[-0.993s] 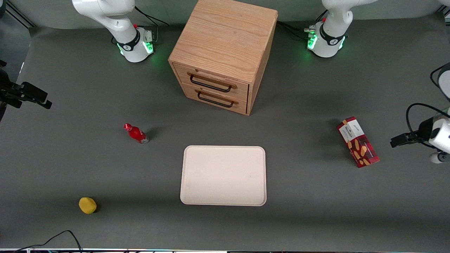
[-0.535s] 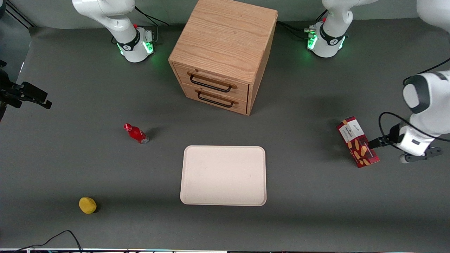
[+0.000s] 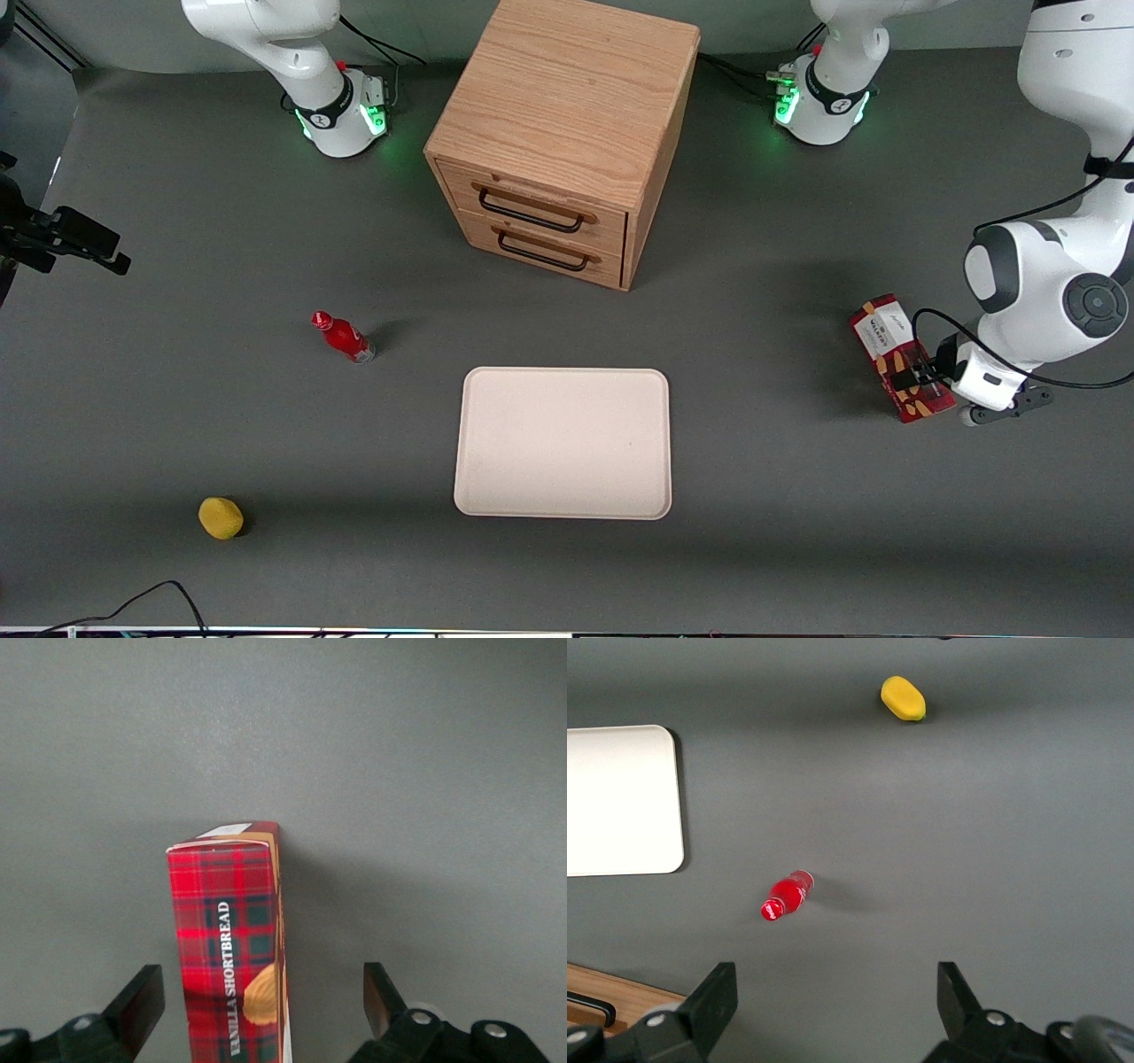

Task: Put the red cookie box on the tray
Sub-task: 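Close the left gripper on the end of the cookie box, then lift the cookie box upright with the left gripper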

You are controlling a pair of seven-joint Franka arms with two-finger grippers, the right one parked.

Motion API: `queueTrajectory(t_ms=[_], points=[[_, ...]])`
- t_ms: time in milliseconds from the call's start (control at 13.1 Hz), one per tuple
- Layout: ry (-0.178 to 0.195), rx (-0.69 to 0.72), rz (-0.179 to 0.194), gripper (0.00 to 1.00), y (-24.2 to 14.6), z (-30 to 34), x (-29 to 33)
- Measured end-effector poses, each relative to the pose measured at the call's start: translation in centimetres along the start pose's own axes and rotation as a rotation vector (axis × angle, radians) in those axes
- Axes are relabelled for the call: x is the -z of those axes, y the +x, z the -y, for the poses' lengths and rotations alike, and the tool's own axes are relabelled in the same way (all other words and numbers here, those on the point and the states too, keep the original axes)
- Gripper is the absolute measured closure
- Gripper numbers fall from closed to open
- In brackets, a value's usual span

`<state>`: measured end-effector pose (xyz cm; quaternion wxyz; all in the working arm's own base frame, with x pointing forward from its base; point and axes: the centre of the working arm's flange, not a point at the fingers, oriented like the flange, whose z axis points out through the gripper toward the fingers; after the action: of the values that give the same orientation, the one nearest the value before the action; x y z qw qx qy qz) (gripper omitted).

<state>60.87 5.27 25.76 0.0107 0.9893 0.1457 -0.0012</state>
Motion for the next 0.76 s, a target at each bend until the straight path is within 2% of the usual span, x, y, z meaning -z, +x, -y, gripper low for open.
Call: queueTrajectory(t_ms=[229,611,764], points=[[-0.008,0.003,-0.032,0.00,-0.6,0.3,-2.0],[-0.006,0.001,-0.020,0.03,-1.2,0.4,-2.6],[-0.002,-0.001,-0.004,0.08,-1.4,0.3,-2.3]])
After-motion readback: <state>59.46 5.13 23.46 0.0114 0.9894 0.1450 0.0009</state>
